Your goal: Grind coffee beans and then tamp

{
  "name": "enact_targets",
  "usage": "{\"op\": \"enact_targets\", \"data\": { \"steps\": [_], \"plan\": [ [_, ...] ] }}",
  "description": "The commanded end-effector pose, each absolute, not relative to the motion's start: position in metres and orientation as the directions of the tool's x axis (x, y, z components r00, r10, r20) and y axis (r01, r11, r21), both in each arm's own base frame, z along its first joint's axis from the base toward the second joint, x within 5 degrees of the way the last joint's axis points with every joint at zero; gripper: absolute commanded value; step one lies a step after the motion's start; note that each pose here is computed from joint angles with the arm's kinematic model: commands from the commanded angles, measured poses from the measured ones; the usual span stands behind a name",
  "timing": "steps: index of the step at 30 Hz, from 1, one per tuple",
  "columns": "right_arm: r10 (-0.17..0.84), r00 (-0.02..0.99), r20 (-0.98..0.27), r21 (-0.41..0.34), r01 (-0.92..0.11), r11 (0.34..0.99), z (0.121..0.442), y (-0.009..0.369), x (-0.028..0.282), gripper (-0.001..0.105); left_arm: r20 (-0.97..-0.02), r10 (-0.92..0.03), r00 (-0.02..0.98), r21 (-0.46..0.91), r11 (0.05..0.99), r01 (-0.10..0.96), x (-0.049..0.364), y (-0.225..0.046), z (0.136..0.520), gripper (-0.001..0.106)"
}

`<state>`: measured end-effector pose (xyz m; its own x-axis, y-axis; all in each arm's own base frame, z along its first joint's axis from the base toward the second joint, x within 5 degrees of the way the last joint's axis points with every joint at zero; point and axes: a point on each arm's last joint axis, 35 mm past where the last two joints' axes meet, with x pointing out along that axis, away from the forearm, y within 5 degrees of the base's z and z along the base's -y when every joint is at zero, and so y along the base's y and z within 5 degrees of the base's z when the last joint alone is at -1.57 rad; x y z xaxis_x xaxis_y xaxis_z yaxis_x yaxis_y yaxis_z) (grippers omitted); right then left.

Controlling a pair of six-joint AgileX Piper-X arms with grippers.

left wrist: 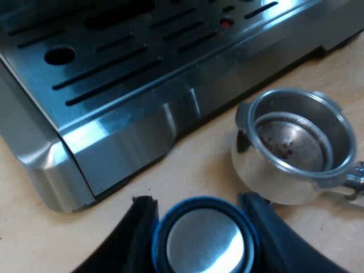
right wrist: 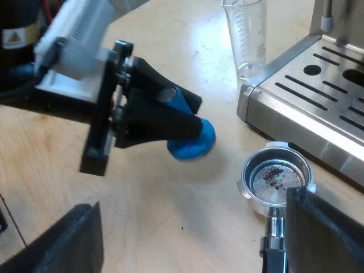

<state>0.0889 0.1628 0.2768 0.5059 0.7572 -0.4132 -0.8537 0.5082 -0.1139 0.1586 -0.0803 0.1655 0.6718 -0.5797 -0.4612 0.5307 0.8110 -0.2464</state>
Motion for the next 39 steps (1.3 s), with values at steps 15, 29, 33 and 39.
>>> {"op": "enact_targets", "data": {
  "steps": [15,29,33,39],
  "plan": [
    [0.702,0.584,-0.408,-0.136,-0.799,0.586,0.277,0.160,0.092,0.067,-0.394,-0.624,0.675,-0.256,0.780,0.571,0.117,-0.064,0.209,0.005],
    [0.641,0.605,-0.472,-0.192,-0.780,0.595,0.231,0.151,0.089,0.067,-0.417,-0.638,0.648,-0.273,0.767,0.580,0.109,-0.061,0.234,0.005],
    [0.624,0.642,-0.447,-0.174,-0.746,0.643,0.226,0.148,0.094,0.067,-0.422,-0.657,0.624,-0.287,0.750,0.596,0.108,-0.062,0.233,0.005],
    [0.582,0.689,-0.433,-0.160,-0.694,0.702,0.227,0.140,0.107,0.067,-0.432,-0.658,0.616,-0.292,0.749,0.595,0.107,-0.062,0.232,0.005]
  ]
}}
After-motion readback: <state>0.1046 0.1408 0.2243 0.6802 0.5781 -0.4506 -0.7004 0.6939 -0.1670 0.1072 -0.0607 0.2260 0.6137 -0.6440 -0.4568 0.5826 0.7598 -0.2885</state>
